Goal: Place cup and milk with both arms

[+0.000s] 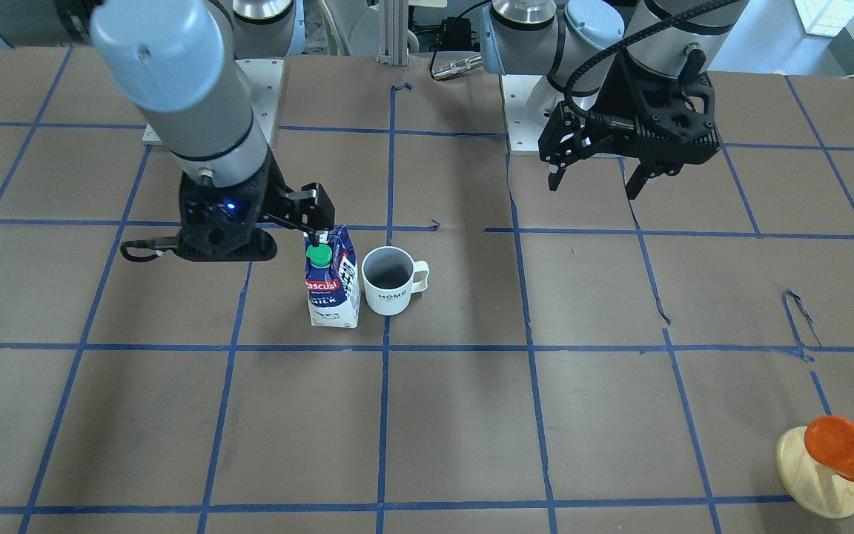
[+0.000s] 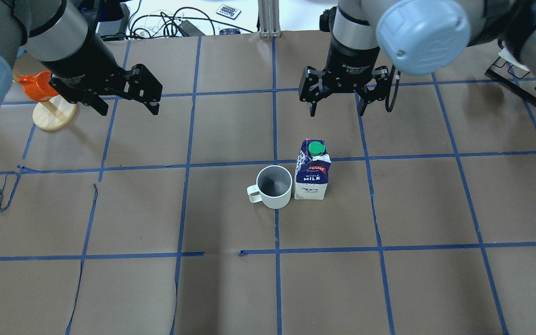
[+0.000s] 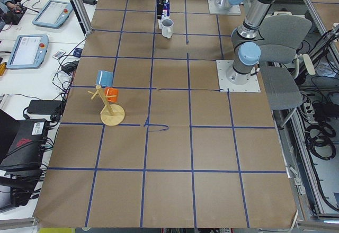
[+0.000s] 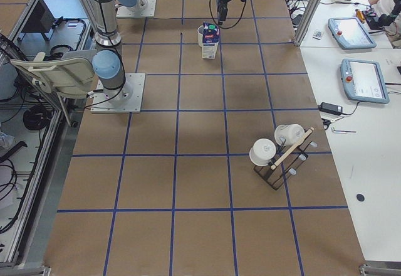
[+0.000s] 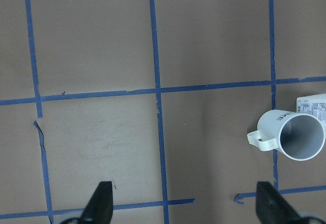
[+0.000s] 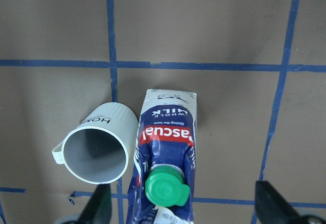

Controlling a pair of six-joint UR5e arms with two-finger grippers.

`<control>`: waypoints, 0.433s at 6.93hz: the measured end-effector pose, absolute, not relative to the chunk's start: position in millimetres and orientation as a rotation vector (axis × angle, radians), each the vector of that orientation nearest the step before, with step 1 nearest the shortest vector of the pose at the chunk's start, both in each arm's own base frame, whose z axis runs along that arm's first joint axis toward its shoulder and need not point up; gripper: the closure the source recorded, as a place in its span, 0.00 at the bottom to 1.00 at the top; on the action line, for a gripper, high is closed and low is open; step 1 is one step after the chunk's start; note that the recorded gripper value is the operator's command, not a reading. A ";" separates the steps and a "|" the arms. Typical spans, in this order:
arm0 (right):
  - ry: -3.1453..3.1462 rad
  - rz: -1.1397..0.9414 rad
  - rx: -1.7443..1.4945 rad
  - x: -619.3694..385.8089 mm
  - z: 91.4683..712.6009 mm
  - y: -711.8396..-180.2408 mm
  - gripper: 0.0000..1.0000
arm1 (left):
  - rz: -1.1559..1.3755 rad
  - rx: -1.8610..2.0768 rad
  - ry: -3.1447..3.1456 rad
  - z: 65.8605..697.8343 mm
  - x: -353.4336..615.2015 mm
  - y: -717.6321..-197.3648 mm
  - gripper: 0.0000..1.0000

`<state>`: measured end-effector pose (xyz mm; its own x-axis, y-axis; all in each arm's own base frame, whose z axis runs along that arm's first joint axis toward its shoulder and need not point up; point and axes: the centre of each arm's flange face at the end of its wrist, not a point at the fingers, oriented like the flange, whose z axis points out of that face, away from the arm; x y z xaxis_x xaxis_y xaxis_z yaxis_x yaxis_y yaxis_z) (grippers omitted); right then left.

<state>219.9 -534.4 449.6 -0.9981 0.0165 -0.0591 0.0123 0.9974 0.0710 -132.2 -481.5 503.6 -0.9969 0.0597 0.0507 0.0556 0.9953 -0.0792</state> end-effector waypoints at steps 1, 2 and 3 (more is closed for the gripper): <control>3.129 0.047 0.062 195.9 475.3 -524.0 0.00 | 0.120 -0.089 -3.085 503.6 -132.2 -481.5 0.00; 3.193 0.018 0.083 179.7 490.7 -514.4 0.00 | 0.120 -0.089 -3.085 503.6 -132.2 -481.5 0.00; 3.216 0.003 0.091 173.6 498.0 -508.2 0.00 | 0.119 -0.089 -3.085 503.5 -132.2 -481.3 0.00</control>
<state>173.6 -508.2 498.0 -0.9955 0.0563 0.0757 0.0564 0.9984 0.0000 -132.2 -481.3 503.5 -0.9969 0.0596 0.0508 0.0556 0.9954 -0.0783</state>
